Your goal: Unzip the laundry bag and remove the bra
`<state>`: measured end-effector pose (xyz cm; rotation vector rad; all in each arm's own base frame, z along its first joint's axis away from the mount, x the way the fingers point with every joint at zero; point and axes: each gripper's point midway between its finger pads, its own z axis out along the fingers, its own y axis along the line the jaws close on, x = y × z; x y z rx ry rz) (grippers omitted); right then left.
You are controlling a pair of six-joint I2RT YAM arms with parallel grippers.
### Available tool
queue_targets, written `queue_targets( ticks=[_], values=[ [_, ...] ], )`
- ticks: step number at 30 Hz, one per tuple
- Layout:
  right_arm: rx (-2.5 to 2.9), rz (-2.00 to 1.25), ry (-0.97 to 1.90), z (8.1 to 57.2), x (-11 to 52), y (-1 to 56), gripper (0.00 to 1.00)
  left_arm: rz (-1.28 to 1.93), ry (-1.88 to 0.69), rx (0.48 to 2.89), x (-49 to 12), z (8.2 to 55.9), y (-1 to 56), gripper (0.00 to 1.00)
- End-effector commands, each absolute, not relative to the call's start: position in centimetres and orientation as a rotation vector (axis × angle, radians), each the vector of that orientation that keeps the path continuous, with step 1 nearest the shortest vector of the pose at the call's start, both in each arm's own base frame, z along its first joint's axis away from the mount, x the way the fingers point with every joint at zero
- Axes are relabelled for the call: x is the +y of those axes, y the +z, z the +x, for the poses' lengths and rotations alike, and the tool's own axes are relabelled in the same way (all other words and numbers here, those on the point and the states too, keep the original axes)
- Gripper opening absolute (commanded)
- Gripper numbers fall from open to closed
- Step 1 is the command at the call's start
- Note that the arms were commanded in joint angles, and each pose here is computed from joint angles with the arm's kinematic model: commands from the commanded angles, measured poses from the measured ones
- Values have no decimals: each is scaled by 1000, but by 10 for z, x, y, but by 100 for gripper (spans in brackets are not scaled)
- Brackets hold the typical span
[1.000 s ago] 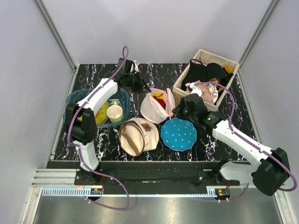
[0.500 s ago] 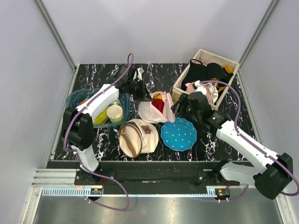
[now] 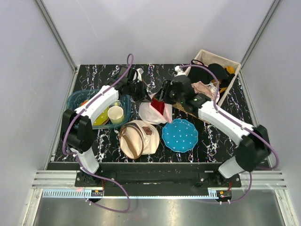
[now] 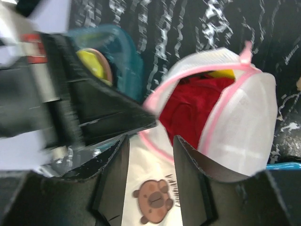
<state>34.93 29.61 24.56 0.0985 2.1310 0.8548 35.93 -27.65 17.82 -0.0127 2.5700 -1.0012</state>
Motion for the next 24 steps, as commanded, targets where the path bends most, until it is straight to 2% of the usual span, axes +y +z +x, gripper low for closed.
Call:
queue_targets(
  ticks=[1, 3, 7, 17, 21, 24],
  values=[
    [2213, 74, 736, 362, 297, 217, 49, 17, -978, 2493, -270, 360, 199, 0],
    [2269, 133, 581, 371, 276, 188, 50, 24, -974, 2496, -269, 358, 200, 0],
    [2322, 164, 482, 375, 260, 157, 50, 29, -964, 2500, -268, 356, 197, 0],
    [2376, 167, 579, 390, 290, 121, 54, 42, -969, 2513, -268, 348, 193, 0],
    [2344, 158, 657, 402, 308, 115, 74, 57, -964, 2510, -268, 347, 193, 0],
    [2336, 136, 757, 404, 326, 111, 74, 64, -956, 2515, -267, 348, 190, 0]
  ],
)
